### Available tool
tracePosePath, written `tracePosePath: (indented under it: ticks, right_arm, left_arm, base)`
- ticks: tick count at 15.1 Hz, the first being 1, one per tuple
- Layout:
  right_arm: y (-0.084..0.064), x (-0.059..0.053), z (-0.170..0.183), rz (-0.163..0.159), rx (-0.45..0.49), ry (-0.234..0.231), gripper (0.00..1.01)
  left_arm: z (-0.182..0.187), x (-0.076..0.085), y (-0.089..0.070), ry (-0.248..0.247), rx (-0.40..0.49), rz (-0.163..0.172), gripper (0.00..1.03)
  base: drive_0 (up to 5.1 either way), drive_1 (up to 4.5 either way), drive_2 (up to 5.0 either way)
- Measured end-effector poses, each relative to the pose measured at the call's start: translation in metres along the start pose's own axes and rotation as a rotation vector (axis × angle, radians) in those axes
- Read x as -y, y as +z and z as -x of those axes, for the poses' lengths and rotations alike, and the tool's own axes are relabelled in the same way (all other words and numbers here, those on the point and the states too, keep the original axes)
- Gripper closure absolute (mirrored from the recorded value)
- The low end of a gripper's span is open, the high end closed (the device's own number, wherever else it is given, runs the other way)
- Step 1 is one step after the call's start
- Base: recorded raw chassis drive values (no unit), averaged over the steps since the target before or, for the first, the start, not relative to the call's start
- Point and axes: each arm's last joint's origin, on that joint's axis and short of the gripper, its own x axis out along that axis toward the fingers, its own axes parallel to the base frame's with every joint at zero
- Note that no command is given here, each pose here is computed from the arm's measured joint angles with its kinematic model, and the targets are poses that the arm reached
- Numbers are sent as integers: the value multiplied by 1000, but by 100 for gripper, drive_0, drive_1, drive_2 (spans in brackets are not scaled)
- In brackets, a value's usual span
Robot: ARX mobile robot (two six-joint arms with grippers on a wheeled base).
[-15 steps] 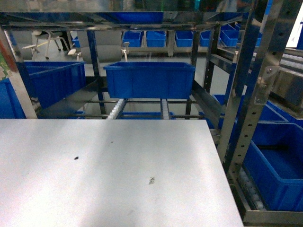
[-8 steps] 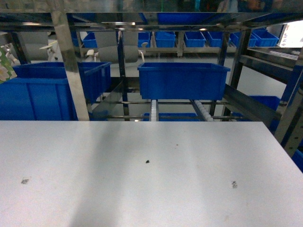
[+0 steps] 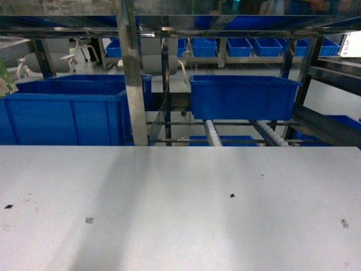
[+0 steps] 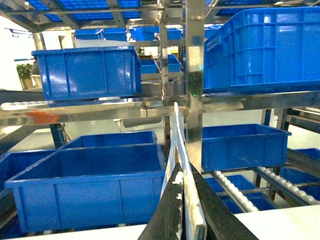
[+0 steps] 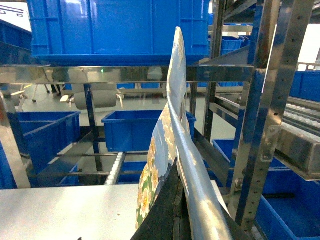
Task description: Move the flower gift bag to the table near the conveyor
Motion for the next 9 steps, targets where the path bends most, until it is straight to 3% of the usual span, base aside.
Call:
tracePosePath:
  ticks: [9]
  right_arm:
    - [0,0,0,0,2,0,99]
  left_arm:
    - [0,0,0,0,1,0,101]
  base:
    - [-487,238,238]
